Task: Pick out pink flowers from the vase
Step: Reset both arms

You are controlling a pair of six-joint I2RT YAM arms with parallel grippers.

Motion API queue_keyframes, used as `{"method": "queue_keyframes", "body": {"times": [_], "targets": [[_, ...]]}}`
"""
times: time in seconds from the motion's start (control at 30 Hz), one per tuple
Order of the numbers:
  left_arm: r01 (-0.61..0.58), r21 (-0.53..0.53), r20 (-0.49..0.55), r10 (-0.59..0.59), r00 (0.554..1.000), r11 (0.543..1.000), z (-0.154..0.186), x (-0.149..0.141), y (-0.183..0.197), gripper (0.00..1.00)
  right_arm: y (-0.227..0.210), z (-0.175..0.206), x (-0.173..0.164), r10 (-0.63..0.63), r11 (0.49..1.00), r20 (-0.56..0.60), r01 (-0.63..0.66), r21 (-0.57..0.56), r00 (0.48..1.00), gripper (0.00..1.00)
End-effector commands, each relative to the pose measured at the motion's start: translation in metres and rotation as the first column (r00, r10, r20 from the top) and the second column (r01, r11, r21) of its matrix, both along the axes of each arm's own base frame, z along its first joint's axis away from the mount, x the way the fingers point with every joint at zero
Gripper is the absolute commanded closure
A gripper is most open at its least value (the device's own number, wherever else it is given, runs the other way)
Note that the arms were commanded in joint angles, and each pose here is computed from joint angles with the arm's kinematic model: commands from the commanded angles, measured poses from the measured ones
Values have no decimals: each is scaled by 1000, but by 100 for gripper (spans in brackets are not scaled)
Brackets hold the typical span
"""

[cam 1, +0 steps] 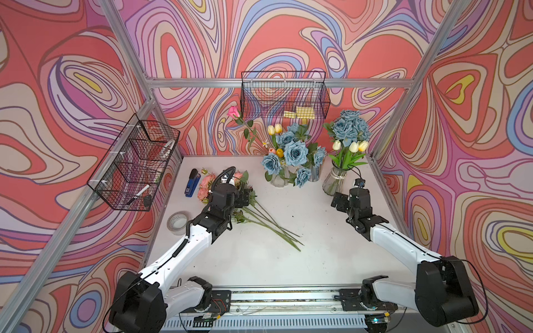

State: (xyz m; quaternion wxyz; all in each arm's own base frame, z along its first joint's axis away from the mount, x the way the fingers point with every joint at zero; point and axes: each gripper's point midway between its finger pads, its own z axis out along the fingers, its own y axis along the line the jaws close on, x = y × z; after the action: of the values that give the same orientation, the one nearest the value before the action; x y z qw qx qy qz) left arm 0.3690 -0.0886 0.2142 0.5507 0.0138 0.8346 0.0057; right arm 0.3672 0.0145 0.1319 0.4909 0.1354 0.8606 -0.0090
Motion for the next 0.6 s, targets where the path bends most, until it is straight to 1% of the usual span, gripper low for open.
{"method": "queue_keyframes", "body": {"times": [0.0,0.07,0.13,0.23,0.4,0.43,0.47,0.57], "targets": [[-5,70,123,-4,992,998,18,15,17,0,-26,22,4,-113,989,151,126,-76,982,2],[-30,39,134,24,991,999,7,18,29,0,-34,26,2,-136,978,162,158,-137,977,2],[-64,42,124,59,991,997,-8,20,46,0,-40,26,1,-150,967,176,182,-178,973,2],[-89,47,75,85,994,995,-28,21,63,0,-39,24,-1,-127,966,197,166,-197,972,2],[-113,66,60,109,992,991,-56,23,80,0,-37,24,3,-94,961,244,152,-232,965,2],[-117,70,36,115,993,991,-73,18,83,0,-37,24,4,-87,960,254,150,-236,963,2],[-119,83,31,116,993,989,-80,16,86,0,-35,26,6,-70,958,269,139,-249,961,2],[-157,78,50,154,987,984,-94,10,96,0,-32,25,9,-48,958,284,125,-260,958,2]]}}
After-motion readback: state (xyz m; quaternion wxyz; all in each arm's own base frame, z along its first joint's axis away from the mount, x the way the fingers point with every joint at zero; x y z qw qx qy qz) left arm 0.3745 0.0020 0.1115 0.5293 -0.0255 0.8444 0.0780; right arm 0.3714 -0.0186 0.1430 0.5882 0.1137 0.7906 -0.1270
